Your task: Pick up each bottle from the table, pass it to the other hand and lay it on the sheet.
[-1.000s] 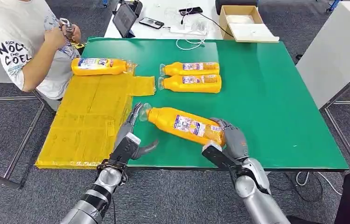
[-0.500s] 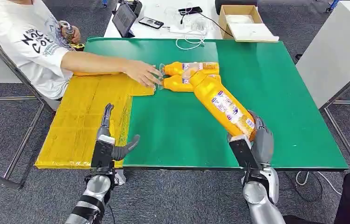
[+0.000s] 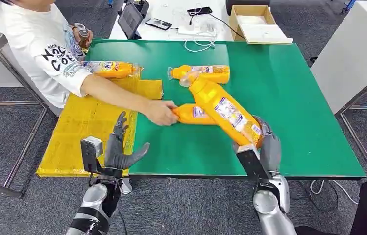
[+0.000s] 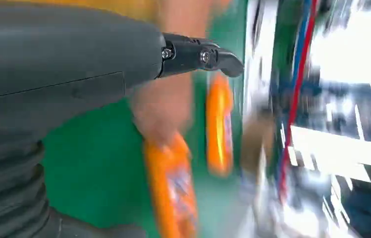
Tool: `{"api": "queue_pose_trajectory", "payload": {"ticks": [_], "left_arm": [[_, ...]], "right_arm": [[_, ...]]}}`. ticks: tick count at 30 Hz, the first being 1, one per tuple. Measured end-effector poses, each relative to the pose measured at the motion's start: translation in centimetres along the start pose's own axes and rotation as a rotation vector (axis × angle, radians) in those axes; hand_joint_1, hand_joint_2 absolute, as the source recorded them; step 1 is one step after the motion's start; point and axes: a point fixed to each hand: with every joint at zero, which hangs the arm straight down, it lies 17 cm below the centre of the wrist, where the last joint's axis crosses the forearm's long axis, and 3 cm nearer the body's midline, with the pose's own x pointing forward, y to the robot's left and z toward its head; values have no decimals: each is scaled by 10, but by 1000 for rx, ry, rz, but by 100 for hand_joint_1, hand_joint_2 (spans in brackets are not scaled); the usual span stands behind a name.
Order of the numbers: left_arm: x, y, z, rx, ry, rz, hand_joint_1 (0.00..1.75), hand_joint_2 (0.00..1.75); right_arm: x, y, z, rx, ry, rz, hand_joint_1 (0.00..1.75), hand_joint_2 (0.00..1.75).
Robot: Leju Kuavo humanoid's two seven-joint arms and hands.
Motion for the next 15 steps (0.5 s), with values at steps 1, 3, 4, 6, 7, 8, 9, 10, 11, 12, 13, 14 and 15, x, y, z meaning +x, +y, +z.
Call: {"api": "queue_pose_trajectory", "payload": {"ticks": [1,3,4,6,7,8,9,10,11,12,13,14,15], "left_arm": [[1,-14,1,-60,10,84,0,175],[6,-39,4,-162,20,213,0,175],[8,-49,6,-202,22,260,0,175],[14,-68,9,-281,22,338,0,175],[16,-78,10,-313,22,359,0,175],[18,-84,10,-335,21,377,0,175],[19,-90,11,-355,24,391,0,175],[18,-94,12,-368,29,402,0,175],[18,-97,13,-381,34,412,0,175],[18,-100,14,-389,39,417,0,175],[17,-102,15,-393,43,424,0,175],[16,-103,16,-396,47,432,0,175],[16,-104,17,-400,49,437,0,175]], "right_arm": [[11,7,1,16,-46,-2,175,175],[34,23,4,44,-131,-17,175,175],[45,32,6,57,-164,-31,175,175],[67,53,12,89,-221,-70,175,175],[76,63,14,104,-238,-91,175,175],[83,73,17,117,-249,-112,175,175],[90,81,19,128,-257,-129,175,175],[94,88,21,138,-262,-145,175,175],[99,97,24,152,-265,-162,175,175],[102,104,28,165,-263,-175,175,175],[104,110,31,177,-263,-185,175,175],[106,117,34,191,-260,-196,175,175],[107,122,37,201,-255,-206,175,175]]}}
